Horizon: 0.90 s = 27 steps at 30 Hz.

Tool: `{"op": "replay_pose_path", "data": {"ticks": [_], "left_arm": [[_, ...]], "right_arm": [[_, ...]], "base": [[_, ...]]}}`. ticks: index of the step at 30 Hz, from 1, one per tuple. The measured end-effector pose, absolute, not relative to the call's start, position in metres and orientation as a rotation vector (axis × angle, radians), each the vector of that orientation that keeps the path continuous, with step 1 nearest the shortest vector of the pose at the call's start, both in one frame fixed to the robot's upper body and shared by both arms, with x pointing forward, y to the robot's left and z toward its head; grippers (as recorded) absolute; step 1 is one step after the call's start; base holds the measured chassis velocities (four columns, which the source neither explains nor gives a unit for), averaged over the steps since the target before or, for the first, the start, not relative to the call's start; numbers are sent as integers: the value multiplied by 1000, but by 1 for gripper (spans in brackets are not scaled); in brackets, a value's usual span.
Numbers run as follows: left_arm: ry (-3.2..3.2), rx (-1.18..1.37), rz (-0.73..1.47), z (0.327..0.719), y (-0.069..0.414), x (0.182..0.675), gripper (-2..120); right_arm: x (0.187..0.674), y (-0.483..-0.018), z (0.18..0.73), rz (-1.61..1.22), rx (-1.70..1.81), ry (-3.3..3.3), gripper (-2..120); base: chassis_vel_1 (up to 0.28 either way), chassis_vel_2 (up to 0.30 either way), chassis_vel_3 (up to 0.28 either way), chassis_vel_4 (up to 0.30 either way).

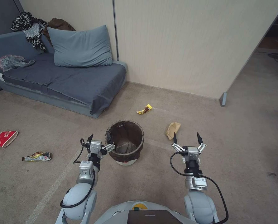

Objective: Pick up the trash bin, then pick up the garbage from the floor and place it into the trash bin.

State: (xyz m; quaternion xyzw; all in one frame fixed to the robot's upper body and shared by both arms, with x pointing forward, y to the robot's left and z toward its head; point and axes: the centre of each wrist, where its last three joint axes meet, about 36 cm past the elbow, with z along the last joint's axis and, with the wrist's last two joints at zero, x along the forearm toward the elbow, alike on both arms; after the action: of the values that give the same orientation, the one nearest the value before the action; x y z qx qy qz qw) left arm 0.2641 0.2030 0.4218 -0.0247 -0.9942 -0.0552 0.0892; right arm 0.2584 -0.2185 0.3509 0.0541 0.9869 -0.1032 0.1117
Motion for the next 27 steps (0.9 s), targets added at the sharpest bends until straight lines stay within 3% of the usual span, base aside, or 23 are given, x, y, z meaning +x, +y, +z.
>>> {"op": "replay_pose_path", "data": {"ticks": [7,16,27], "left_arm": [[-2951,-87,-137,425,201,264,100],[-2837,-118,174,451,202,285,100],[-2696,-155,329,439,221,313,99]], "right_arm": [[259,-219,351,-327,157,2895,100],[259,-217,350,-327,150,2904,100],[270,-209,347,-295,113,2913,100]], "base": [[26,-29,-29,31],[0,0,0,0],[0,0,0,0]]}}
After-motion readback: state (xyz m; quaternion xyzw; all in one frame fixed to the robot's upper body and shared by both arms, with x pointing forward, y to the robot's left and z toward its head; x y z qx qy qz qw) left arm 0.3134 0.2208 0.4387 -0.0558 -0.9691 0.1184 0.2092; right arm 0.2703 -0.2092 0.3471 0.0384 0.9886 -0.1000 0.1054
